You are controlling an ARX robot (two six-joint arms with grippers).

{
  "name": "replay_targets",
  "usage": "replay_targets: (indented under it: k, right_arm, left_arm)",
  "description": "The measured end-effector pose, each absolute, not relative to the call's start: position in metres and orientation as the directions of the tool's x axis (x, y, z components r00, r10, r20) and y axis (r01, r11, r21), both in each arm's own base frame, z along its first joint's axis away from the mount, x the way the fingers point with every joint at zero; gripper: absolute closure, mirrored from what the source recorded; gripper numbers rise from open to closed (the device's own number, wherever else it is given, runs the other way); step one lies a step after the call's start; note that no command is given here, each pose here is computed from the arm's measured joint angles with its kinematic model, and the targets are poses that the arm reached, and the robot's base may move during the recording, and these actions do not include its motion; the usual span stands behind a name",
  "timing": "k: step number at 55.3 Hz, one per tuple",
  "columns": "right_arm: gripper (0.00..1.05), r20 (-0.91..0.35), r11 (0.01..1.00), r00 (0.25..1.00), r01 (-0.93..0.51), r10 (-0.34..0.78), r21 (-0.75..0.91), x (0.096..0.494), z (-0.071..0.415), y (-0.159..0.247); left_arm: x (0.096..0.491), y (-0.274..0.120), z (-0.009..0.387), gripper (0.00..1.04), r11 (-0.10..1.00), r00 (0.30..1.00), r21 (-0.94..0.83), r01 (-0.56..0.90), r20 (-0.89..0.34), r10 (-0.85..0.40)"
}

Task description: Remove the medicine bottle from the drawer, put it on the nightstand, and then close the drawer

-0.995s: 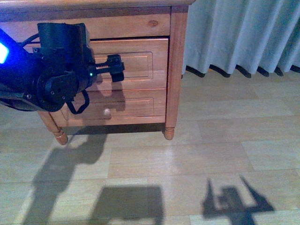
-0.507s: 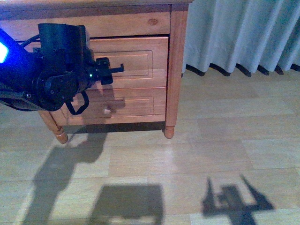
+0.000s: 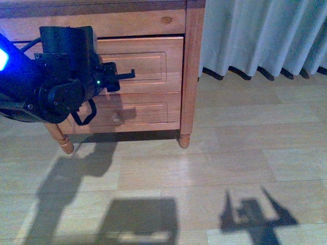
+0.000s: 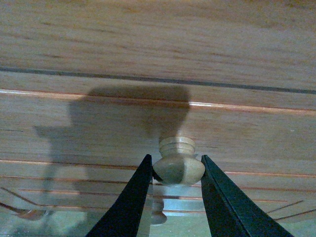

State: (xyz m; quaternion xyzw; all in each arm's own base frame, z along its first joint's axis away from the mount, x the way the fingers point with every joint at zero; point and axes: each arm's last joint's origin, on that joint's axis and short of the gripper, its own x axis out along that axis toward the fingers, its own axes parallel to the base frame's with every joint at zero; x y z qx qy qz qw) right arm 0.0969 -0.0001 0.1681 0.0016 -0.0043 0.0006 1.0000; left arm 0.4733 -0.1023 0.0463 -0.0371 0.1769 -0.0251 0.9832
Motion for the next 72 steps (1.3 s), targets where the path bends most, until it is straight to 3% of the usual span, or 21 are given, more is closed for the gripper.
replay_targets:
  k: [14, 43, 72]
  right_arm:
    - [0.07, 0.009, 1.000, 1.000, -0.001, 0.001, 0.003, 0.097, 0.168, 0.000]
    - [0.07, 0.009, 1.000, 1.000, -0.001, 0.001, 0.003, 0.097, 0.168, 0.000]
    - [0.07, 0.009, 1.000, 1.000, -0.001, 0.001, 0.003, 0.097, 0.168, 0.000]
  left_arm:
    - [0.428, -0.098, 0.043, 0.79, 0.996, 0.930, -0.072, 0.047, -0.361, -0.070]
    - [0.287, -0.082, 0.033, 0.79, 0.993, 0.886, -0.079, 0.084, -0.451, -0.110]
    - [0.241, -0.105, 0.039, 0.79, 0.990, 0.867, -0.137, 0.034, -0.489, -0.097]
